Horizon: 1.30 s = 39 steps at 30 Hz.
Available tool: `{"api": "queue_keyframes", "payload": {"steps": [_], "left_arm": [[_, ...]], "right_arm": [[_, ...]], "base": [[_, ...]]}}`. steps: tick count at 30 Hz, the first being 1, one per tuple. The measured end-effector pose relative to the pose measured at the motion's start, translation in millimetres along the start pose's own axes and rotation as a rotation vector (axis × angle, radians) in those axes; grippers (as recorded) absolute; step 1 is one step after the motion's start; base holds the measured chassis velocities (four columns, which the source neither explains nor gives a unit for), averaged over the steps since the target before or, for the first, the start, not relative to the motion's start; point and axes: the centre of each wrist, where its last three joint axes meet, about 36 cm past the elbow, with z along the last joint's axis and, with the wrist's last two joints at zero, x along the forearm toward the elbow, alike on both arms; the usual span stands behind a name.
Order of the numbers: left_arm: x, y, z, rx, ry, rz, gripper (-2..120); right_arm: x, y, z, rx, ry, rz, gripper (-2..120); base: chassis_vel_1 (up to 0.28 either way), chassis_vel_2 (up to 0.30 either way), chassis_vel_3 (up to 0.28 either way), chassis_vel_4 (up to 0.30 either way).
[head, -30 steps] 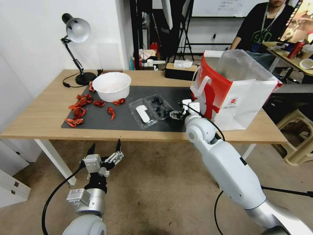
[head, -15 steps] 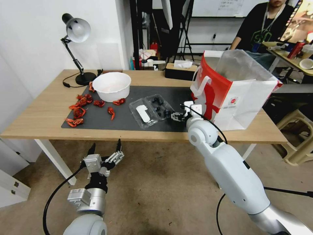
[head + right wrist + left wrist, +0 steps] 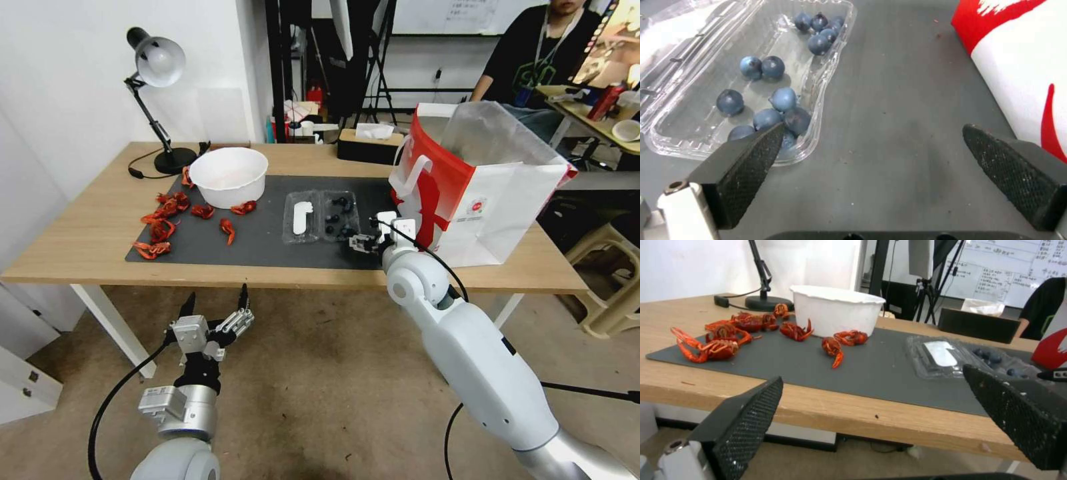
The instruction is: Close the takeout container lid, then place the container into the takeout bag.
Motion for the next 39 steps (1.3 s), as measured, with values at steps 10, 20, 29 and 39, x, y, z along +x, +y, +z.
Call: {"api": "queue_keyframes", "payload": {"steps": [10,20,29,39], "left_arm": [[0,0.1,1.3,0.000,0.000,-0.002,100],[0,1.1,1.2,-0.006,0.006,-0.001,100],[-1,2.4,1.2,-0.010,0.008,0.003,100],[-1,2.7,1.6,-0.013,0.011,0.007,100]], "right_arm": [[3,0,1,-0.008,-0.001,-0.009,100],[62,-5,-6,-0.114,-0.247,-0.133,100],[138,-27,43,-0.076,-0.566,-0.165,100],[194,-26,103,0.059,-0.679,-0.016,100]], "base": [[0.000,0.000,0.000,0.000],[0.000,0.000,0.000,0.000],[0.000,0.000,0.000,0.000],[0.000,0.000,0.000,0.000]]}}
